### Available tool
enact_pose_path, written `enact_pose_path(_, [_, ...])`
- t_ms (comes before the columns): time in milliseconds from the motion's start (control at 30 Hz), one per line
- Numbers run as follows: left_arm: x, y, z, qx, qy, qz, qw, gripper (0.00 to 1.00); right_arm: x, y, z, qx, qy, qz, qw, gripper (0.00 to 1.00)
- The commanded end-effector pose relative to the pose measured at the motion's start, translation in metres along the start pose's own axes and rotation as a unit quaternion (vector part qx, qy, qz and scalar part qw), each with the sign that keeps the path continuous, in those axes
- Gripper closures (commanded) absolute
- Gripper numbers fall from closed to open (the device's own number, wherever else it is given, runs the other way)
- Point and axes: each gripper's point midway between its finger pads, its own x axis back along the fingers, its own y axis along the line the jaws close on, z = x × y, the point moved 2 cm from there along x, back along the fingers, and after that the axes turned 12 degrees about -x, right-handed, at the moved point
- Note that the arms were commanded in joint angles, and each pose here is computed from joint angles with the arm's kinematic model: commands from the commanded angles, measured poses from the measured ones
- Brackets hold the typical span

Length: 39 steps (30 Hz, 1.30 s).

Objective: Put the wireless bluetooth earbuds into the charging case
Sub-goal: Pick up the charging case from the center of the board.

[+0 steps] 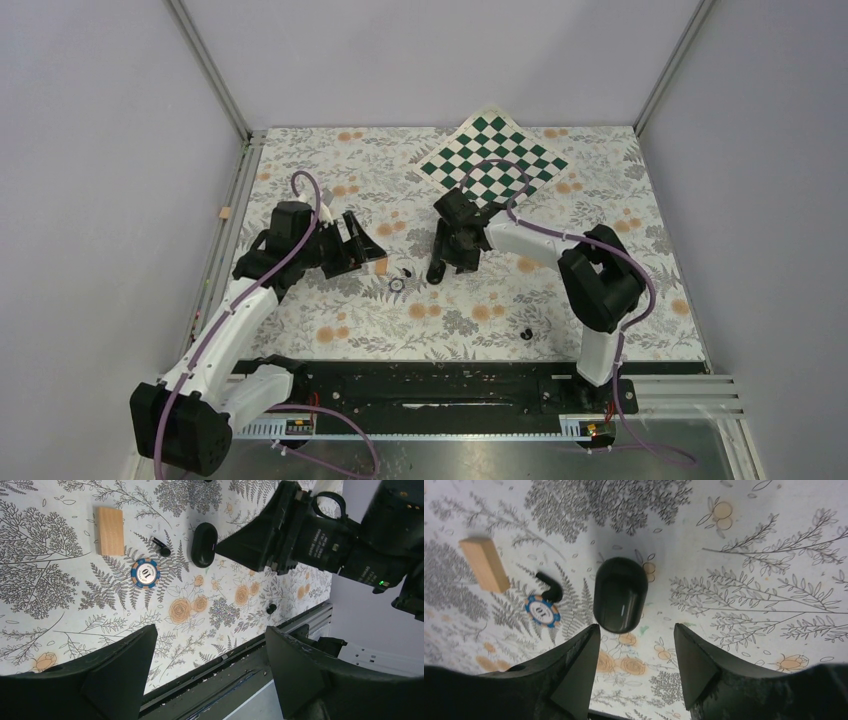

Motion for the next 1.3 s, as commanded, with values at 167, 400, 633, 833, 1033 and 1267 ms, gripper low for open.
enact_pose_path(167, [0.005, -0.005, 0.002, -0.010, -0.009, 0.021, 1.000, 0.19, -0.015, 0.012, -0.009, -0.027, -0.036, 0.042, 0.998, 0.40])
enact_pose_path(400, [0.006, -0.005, 0.003, -0.011, -0.010, 0.023, 1.000, 0.19, -0.027, 0.019, 0.000, -0.026, -0.024, 0.044, 0.998, 0.42])
enact_pose_path(633, [0.004, -0.004, 0.008, -0.014, -0.001, 0.029, 0.999, 0.19, -0.033, 0.014, 0.005, -0.016, -0.020, 0.060, 0.998, 0.62])
enact_pose_path(833, [-0.009, -0.002, 0.024, -0.012, 0.043, 0.055, 0.997, 0.16, -0.008, 0.017, 0.005, 0.008, -0.027, 0.024, 0.999, 0.75])
enact_pose_path(1033, [-0.030, -0.009, 0.044, -0.031, 0.069, 0.087, 0.993, 0.16, 0.014, 0.005, 0.017, -0.002, -0.012, -0.009, 1.000, 0.75])
enact_pose_path(1267, [-0.055, -0.047, 0.065, -0.052, 0.069, 0.162, 0.983, 0.18, 0.028, 0.014, 0.038, -0.151, 0.036, -0.134, 0.979, 0.75])
